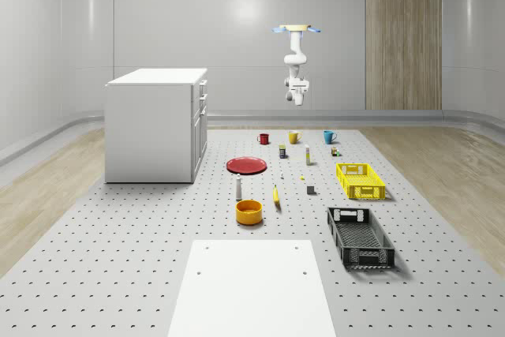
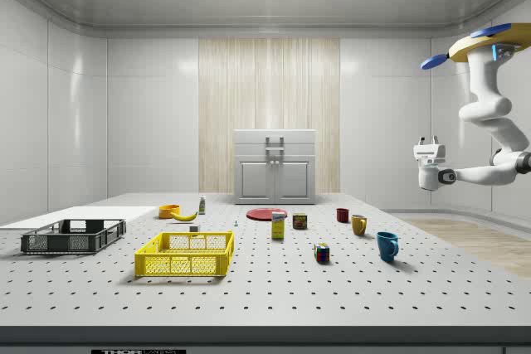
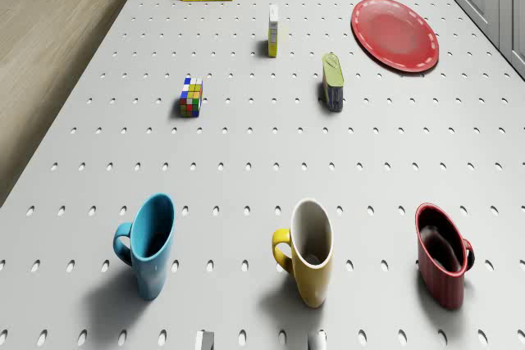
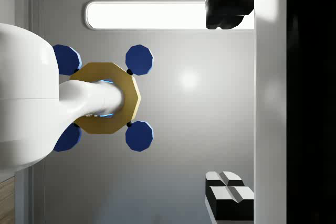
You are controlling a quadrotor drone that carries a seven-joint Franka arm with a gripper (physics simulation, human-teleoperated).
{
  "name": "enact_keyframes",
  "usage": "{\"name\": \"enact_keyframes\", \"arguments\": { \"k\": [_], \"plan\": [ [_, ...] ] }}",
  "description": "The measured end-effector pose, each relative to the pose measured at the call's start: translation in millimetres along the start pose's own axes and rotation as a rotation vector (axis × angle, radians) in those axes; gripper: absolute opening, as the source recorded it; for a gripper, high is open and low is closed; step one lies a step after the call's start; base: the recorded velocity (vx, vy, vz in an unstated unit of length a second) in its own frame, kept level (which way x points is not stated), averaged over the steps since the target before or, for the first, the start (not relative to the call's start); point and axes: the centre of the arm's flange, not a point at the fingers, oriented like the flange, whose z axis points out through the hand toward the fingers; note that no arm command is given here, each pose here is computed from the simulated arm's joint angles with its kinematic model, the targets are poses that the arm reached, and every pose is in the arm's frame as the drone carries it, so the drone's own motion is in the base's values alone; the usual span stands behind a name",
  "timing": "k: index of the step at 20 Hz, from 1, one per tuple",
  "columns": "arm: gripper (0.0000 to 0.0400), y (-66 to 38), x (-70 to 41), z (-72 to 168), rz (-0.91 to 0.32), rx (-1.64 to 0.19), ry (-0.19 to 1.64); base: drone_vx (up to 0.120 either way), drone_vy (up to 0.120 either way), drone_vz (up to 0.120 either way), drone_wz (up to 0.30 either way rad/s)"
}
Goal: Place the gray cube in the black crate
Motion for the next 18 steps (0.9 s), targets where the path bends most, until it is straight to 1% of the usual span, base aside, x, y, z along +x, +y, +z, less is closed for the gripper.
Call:
{"name": "enact_keyframes", "arguments": {
  "k": [3, 8, 10, 11, 14, 18],
  "plan": [
    [0.0400, 2.3, -2.2, -22.6, 0.000, 0.002, 0.002, 0.120, 0.000, 0.000, 0.000],
    [0.0400, 2.0, -1.9, -55.7, 0.000, 0.004, 0.004, 0.120, 0.000, 0.000, 0.000],
    [0.0400, 1.4, -1.4, -66.4, 0.000, 0.006, 0.006, 0.120, 0.120, 0.000, 0.000],
    [0.0400, 1.1, -1.1, -70.8, 0.000, 0.006, 0.006, 0.120, 0.120, 0.000, 0.000],
    [0.0400, 0.6, -0.6, -81.0, 0.000, 0.008, 0.008, 0.120, 0.000, 0.000, 0.000],
    [0.0400, 0.2, -0.3, -88.3, 0.000, 0.010, 0.010, 0.120, 0.000, 0.000, 0.000]
  ]
}}
